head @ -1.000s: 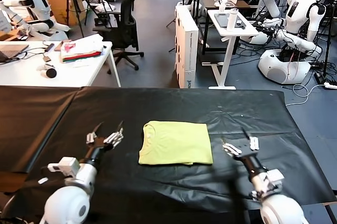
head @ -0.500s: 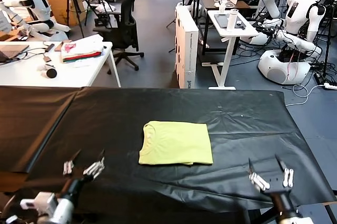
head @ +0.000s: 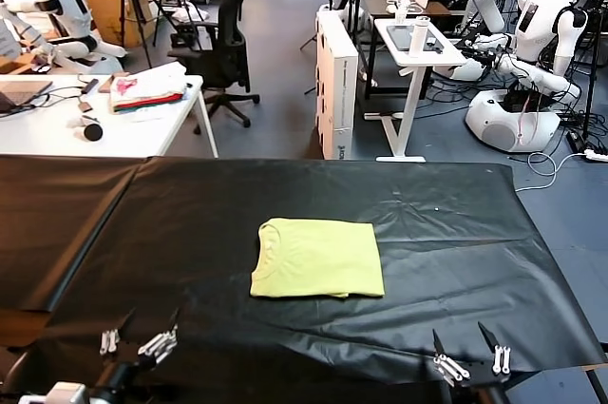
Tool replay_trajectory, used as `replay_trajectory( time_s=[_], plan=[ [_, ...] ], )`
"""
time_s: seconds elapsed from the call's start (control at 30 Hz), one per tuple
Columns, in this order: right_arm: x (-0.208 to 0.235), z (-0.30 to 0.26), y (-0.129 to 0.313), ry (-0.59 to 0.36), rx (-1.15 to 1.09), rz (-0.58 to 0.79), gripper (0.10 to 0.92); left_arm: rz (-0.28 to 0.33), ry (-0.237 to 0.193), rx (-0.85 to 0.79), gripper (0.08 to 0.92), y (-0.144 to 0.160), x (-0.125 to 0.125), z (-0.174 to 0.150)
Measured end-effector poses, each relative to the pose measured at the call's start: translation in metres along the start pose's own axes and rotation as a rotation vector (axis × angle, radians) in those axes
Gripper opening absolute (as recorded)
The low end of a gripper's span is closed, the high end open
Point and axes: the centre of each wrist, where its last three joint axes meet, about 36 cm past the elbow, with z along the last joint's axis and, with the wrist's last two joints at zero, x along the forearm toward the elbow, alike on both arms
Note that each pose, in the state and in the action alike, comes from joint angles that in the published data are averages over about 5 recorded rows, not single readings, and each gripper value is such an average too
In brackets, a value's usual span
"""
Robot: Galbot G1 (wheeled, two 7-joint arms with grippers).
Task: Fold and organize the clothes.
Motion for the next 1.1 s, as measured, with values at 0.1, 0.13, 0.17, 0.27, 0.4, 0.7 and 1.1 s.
replay_trajectory(
  time_s=[0.1,0.13,0.17,0.27,0.4,0.7,1.1],
  plan=[
    [-0.001,-0.001,0.005,0.005,-0.026,0.013,0.907,0.002,0.027,0.002,0.907,0.0,0.0,0.001],
    [0.0,-0.001,0.006,0.003,-0.033,0.019,0.907,0.004,0.035,0.002,0.907,0.001,0.0,0.002],
    [0.0,-0.002,0.007,0.0,-0.037,0.026,0.907,0.005,0.041,0.002,0.907,0.001,0.0,0.002],
    [0.003,-0.003,0.009,-0.008,-0.046,0.041,0.907,0.007,0.052,0.002,0.907,0.003,-0.002,0.003],
    [0.008,-0.007,0.009,-0.023,-0.043,0.05,0.907,0.008,0.06,0.0,0.907,0.004,-0.002,0.004],
    [0.01,-0.007,0.01,-0.033,-0.035,0.055,0.907,0.015,0.061,-0.004,0.907,0.003,0.0,0.002],
    [0.011,-0.001,0.014,-0.019,-0.04,0.045,0.907,0.025,0.052,-0.007,0.907,0.004,0.007,-0.004]
  ],
)
